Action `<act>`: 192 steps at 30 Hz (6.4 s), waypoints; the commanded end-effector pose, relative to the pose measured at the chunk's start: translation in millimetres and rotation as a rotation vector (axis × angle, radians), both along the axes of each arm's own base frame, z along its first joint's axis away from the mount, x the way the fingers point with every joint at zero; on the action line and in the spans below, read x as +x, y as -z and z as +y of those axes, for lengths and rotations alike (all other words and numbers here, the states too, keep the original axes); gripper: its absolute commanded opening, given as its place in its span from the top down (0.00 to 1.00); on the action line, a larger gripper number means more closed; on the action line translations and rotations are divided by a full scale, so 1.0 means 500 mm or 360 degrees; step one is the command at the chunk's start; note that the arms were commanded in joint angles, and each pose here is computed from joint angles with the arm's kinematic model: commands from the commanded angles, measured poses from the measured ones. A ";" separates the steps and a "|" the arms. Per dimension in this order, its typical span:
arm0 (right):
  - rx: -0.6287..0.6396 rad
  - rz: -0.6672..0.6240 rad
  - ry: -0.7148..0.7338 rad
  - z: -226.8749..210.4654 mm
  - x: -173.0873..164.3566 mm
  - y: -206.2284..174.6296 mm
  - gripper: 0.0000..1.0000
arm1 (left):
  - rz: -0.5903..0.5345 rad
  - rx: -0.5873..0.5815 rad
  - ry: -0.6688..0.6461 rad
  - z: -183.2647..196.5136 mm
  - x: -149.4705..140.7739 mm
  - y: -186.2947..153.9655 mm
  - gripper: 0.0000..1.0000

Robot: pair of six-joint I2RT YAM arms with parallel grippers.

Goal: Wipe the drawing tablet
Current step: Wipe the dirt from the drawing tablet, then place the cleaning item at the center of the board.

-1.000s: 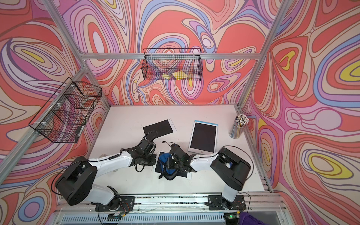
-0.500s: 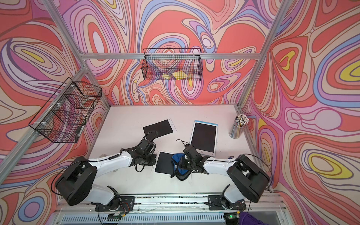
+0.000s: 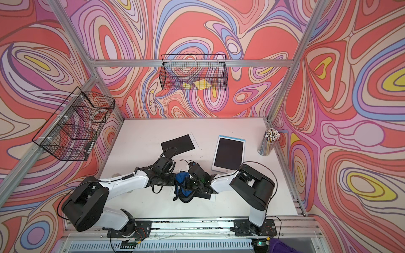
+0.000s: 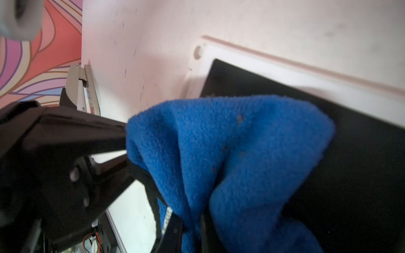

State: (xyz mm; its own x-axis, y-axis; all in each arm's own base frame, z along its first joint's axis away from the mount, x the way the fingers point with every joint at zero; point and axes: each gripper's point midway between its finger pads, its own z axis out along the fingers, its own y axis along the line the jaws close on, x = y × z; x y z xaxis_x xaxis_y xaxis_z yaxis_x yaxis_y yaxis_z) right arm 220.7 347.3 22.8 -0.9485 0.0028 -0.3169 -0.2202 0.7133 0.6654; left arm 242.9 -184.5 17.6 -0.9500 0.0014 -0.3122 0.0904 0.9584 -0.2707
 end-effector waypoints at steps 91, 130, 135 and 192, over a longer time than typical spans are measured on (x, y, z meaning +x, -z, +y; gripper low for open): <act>-0.0675 0.0382 0.0336 -0.268 -0.114 0.160 1.00 | 0.0207 0.0204 -0.0086 0.073 -0.078 0.061 0.98; -0.0648 0.0309 0.0501 -0.373 -0.016 0.102 1.00 | 0.0230 0.0180 -0.0080 0.065 -0.080 0.061 0.99; -0.0602 0.0264 0.0460 -0.334 0.045 0.089 1.00 | 0.0228 0.0167 -0.0080 0.061 -0.076 0.060 0.99; -0.1009 0.0528 0.1023 -0.566 -0.039 0.006 1.00 | 0.0142 0.0067 -0.0181 0.091 -0.081 -0.007 0.91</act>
State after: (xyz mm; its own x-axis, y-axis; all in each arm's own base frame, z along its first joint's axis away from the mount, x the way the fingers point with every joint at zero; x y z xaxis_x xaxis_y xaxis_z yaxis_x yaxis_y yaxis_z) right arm 219.1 91.1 22.8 -0.8853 0.4371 -0.1591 0.4021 0.8911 0.2106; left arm 209.2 -150.6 18.7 -0.9641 -0.0974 -0.2469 -0.0279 0.9622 -0.2710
